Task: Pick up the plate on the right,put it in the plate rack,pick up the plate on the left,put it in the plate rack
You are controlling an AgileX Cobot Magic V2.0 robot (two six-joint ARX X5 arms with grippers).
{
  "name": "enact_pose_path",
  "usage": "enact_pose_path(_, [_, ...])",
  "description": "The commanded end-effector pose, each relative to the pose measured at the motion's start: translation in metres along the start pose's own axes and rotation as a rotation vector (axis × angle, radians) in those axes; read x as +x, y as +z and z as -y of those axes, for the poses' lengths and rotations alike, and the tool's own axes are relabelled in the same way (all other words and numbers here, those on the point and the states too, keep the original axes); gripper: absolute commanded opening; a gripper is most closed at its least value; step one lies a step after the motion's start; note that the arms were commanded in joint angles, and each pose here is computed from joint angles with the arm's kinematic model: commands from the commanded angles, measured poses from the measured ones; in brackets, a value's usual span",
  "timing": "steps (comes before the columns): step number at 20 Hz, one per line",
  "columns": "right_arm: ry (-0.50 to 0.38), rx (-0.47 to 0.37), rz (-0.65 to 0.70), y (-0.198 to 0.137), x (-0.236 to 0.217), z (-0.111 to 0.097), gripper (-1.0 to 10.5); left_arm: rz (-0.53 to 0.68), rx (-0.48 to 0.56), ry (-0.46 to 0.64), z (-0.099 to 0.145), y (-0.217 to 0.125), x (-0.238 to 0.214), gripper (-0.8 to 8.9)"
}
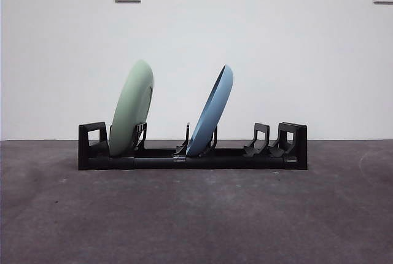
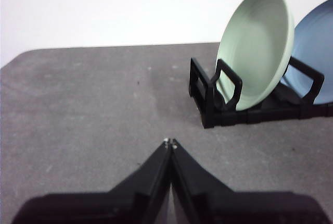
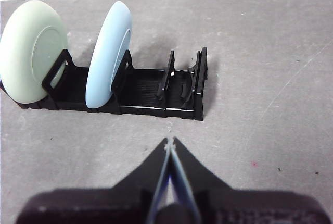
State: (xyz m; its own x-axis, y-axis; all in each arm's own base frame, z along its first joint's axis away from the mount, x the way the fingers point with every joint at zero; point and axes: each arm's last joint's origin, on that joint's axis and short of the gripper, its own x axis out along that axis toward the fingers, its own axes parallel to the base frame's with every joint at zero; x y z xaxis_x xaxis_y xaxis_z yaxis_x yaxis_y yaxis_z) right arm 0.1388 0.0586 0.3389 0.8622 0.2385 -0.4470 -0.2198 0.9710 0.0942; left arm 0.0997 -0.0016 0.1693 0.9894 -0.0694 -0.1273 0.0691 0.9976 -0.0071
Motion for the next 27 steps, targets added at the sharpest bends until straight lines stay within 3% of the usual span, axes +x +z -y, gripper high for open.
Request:
enact_pose_path(1, [-0.001, 0.009, -0.001, -0.001, 0.001, 0.000, 0.0, -0.014, -0.003, -0.002, 0.000, -0.008, 0.002, -0.02])
enact_pose_path(25, [0.000, 0.009, -0.002, -0.001, 0.001, 0.000, 0.0, -0.052, -0.037, -0.003, 0.000, -0.022, -0.001, -0.02])
enact_pose_path(27, [-0.002, -0.076, 0.014, -0.001, -0.004, 0.001, 0.0, -0.052, -0.037, -0.002, 0.000, -0.022, -0.001, -0.02])
